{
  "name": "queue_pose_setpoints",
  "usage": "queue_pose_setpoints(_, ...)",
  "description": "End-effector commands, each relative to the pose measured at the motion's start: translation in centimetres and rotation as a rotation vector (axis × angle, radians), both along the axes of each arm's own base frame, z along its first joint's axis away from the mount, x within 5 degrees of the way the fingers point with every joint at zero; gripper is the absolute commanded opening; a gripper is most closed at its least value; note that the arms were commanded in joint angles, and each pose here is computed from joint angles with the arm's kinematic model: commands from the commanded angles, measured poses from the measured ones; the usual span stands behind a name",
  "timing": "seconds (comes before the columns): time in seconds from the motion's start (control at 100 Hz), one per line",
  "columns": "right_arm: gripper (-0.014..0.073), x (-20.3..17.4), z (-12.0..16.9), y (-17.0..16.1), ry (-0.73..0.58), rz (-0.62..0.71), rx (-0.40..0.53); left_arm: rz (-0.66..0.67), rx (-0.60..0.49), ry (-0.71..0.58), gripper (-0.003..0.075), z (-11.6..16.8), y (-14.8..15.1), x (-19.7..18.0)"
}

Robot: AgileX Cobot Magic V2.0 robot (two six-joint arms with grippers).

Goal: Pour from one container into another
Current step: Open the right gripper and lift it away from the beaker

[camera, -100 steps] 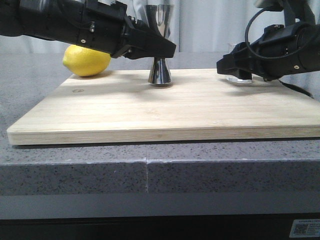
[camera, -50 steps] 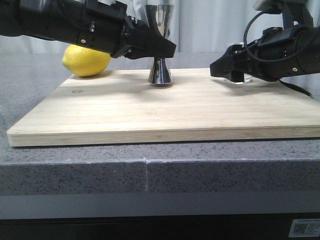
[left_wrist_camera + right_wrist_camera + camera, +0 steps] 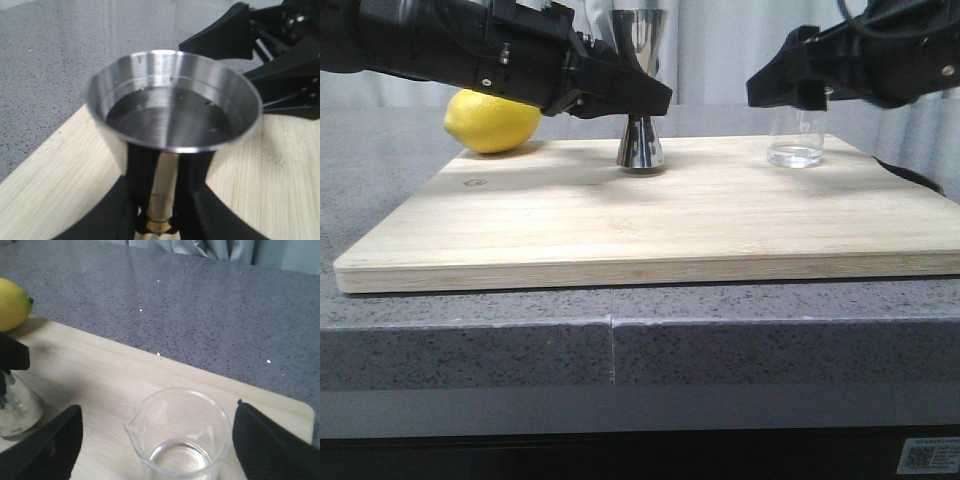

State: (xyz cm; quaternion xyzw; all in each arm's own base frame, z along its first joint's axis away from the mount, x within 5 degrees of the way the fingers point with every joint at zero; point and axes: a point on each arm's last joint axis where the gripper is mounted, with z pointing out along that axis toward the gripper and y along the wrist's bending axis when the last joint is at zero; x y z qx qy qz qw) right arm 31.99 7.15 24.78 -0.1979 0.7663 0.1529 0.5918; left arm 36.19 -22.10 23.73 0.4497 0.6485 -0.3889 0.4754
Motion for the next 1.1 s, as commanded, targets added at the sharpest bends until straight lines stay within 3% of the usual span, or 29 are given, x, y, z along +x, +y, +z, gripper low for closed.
queue_pose_setpoints(0.0,0.0558,-1.0,3.4,-0.1,-0.092,0.014,0.017,-0.022,-0.115,-0.049,-0.0019,3.6,-0.3,-0.6)
queue_pose_setpoints(0.43,0.0558,-6.7,10.2,-0.4,-0.198,0.043,0.098,-0.021,-0.117,-0.048,-0.0019,3.7,-0.3,-0.6)
queue_pose_setpoints(1.09,0.0553,-8.2,11.6,-1.1,-0.235,-0.002,0.039,-0.019,-0.116,-0.048,-0.0019,3.7,-0.3,-0.6)
